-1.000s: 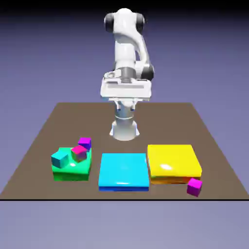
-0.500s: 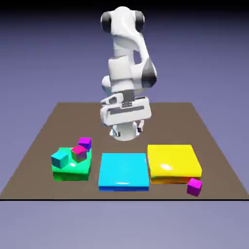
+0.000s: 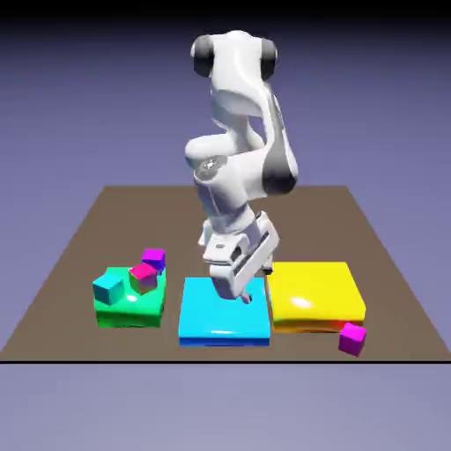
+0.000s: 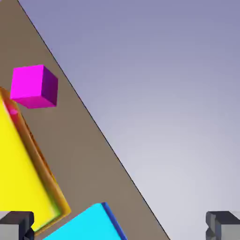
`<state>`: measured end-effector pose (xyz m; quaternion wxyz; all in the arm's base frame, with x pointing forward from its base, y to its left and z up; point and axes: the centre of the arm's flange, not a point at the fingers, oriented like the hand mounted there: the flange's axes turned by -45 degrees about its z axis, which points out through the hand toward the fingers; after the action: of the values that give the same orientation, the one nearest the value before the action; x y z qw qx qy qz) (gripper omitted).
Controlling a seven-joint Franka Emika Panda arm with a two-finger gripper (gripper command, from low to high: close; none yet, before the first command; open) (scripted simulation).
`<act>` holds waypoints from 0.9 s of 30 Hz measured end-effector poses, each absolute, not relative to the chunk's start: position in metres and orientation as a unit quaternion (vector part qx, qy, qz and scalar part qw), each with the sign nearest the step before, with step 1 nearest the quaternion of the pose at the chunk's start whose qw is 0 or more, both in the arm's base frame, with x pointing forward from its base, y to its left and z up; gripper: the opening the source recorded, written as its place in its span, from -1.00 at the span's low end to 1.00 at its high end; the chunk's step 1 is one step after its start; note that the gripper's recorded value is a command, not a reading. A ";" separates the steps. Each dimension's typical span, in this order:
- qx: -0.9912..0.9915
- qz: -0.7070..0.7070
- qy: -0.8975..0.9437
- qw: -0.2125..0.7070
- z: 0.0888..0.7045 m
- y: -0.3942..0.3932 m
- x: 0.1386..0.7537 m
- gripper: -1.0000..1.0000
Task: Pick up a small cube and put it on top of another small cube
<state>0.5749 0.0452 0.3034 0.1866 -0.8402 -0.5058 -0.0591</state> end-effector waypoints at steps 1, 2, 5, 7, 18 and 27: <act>-0.828 -0.056 -0.521 0.196 0.298 0.049 0.579 0.00; -0.816 -0.053 -0.537 0.206 0.292 0.053 0.583 0.00; -0.776 -0.048 -0.583 0.236 0.274 0.067 0.593 0.00; -0.747 -0.047 -0.612 0.255 0.263 0.077 0.599 0.00; -0.546 -0.070 -0.756 0.354 0.200 0.145 0.621 0.00; -0.335 -0.112 -0.834 0.425 0.149 0.216 0.617 0.00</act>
<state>0.6171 0.2157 0.1485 0.4250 -0.3348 -0.8336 -0.1116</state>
